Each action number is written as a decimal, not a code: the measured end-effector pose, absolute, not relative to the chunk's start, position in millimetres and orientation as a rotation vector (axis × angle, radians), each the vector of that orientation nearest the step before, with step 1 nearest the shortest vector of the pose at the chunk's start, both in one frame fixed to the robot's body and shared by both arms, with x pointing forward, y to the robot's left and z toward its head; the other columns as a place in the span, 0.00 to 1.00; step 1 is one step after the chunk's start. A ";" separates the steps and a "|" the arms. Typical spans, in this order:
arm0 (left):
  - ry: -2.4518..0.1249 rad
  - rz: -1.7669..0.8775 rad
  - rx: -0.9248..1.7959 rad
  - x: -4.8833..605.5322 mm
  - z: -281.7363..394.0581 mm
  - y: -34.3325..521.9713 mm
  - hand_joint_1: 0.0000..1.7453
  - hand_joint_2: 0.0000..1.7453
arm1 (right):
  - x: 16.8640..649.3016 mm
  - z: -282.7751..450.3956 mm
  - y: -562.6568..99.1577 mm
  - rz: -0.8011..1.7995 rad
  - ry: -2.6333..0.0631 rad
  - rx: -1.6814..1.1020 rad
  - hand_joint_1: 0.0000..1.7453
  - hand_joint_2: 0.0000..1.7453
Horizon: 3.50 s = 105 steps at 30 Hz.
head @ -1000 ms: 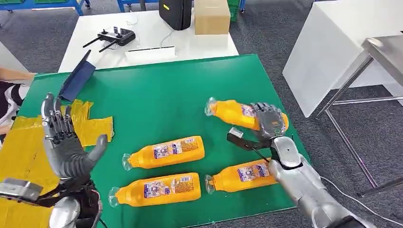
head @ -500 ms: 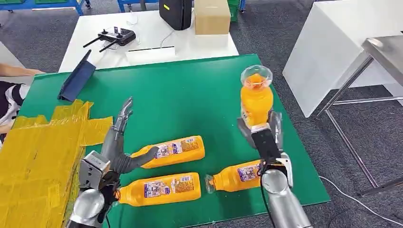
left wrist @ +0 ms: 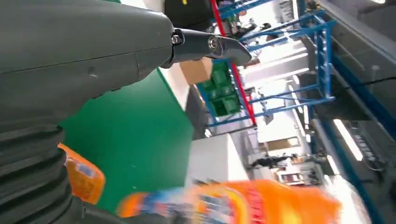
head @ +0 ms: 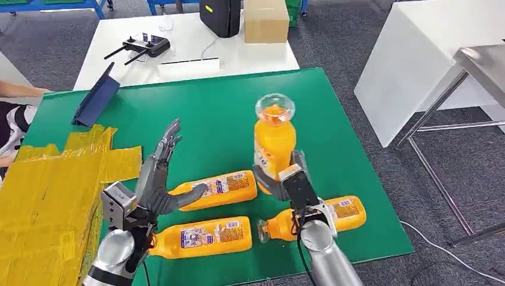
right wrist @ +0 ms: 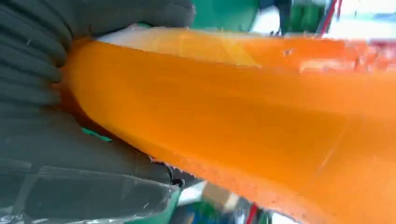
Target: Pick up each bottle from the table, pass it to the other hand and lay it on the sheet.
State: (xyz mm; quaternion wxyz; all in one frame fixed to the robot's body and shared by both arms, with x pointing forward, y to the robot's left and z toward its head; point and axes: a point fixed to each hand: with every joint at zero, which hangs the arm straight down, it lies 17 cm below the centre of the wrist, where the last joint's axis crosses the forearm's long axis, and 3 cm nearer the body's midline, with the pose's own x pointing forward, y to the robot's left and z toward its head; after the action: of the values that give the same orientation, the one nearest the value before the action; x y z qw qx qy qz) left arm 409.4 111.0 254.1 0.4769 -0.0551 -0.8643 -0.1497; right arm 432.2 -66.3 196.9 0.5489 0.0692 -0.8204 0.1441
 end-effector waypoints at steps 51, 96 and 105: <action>-2.099 -0.212 -0.324 422.9 263.9 102.7 1.00 1.00 | 405.0 190.6 73.2 0.683 -1.955 0.223 1.00 1.00; -1.181 -1.225 1.834 479.6 183.8 414.8 1.00 1.00 | 375.4 208.2 -147.5 0.411 -2.060 -0.099 0.00 1.00; -1.057 -1.345 1.725 484.7 129.9 430.7 1.00 1.00 | 373.8 197.1 -147.3 0.474 -2.031 -0.110 0.00 1.00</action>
State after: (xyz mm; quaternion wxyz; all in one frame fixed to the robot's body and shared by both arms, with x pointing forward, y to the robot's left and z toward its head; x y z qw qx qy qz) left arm 484.7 430.7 129.9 0.3485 0.6656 -0.4080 -0.5188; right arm 373.8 -147.3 197.1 0.5028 -0.0454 -0.8407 0.1961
